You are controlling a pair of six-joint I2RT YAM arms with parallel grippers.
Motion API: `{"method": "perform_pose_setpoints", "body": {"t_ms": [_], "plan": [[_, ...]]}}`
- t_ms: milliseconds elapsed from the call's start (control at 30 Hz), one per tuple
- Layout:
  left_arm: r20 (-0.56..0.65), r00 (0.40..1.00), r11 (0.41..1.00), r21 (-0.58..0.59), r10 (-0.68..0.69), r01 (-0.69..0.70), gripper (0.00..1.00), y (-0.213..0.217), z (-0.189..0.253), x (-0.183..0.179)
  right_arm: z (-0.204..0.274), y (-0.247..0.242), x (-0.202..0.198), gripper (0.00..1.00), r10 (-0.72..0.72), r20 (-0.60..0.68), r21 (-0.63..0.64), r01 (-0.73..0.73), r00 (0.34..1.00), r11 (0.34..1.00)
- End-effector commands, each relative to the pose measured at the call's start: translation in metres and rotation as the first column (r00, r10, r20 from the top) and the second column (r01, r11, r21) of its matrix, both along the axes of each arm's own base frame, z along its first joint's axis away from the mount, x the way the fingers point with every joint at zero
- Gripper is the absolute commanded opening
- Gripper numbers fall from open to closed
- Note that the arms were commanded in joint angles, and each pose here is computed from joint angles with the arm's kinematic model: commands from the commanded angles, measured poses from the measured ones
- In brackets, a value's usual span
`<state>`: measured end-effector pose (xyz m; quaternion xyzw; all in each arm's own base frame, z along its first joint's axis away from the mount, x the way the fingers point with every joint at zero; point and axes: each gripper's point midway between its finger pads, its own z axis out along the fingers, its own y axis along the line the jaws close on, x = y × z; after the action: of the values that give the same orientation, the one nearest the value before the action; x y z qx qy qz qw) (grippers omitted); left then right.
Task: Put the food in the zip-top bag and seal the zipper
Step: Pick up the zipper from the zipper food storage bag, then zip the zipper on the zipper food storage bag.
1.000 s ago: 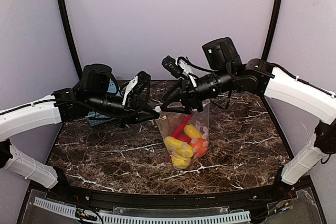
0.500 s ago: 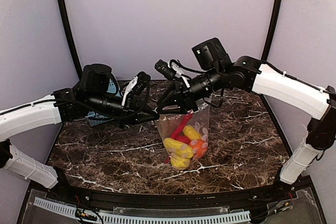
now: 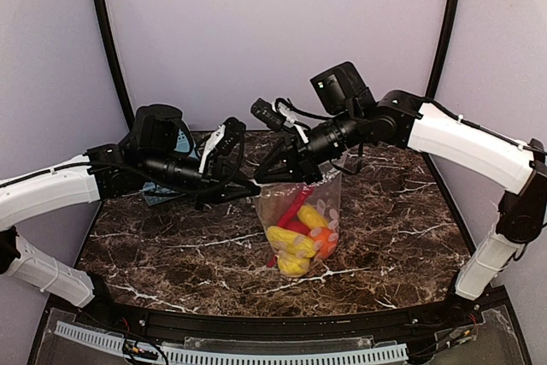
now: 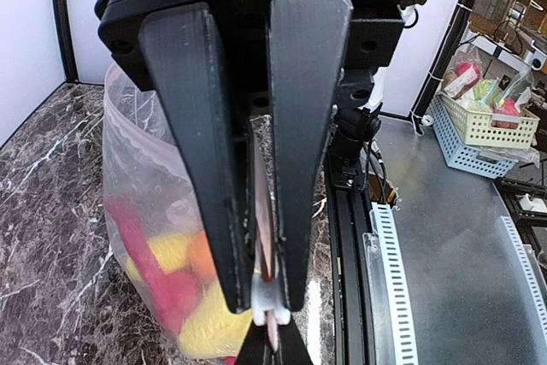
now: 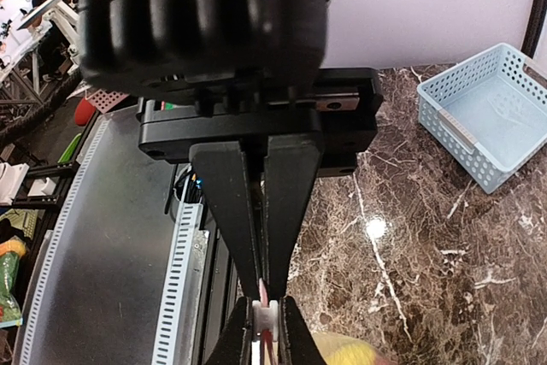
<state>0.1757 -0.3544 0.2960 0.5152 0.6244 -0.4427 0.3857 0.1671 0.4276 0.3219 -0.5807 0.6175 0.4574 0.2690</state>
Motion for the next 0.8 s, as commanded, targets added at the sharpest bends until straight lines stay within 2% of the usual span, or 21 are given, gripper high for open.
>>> {"method": "perform_pose_setpoints", "body": {"t_ms": [0,167,433,767], "plan": [[0.058,0.997,0.998,-0.037,0.058,-0.056,0.01,0.006,0.022,0.007,-0.001,0.000,0.000,0.06,0.006,-0.015,-0.008,-0.006,1.000,1.000],[0.080,0.990,0.993,-0.010,0.119,-0.118,0.01,0.010,0.019,0.018,0.001,-0.002,0.001,0.00,-0.010,-0.011,-0.009,0.010,1.000,1.000],[0.108,0.982,0.988,0.016,0.153,-0.156,0.01,0.015,0.018,0.023,0.008,-0.010,0.014,0.00,-0.109,0.038,-0.002,0.109,0.993,0.994],[0.105,0.971,0.974,0.050,0.216,-0.222,0.01,0.023,0.012,0.030,0.016,-0.020,0.019,0.00,-0.155,0.075,0.021,0.154,0.985,0.988]]}}
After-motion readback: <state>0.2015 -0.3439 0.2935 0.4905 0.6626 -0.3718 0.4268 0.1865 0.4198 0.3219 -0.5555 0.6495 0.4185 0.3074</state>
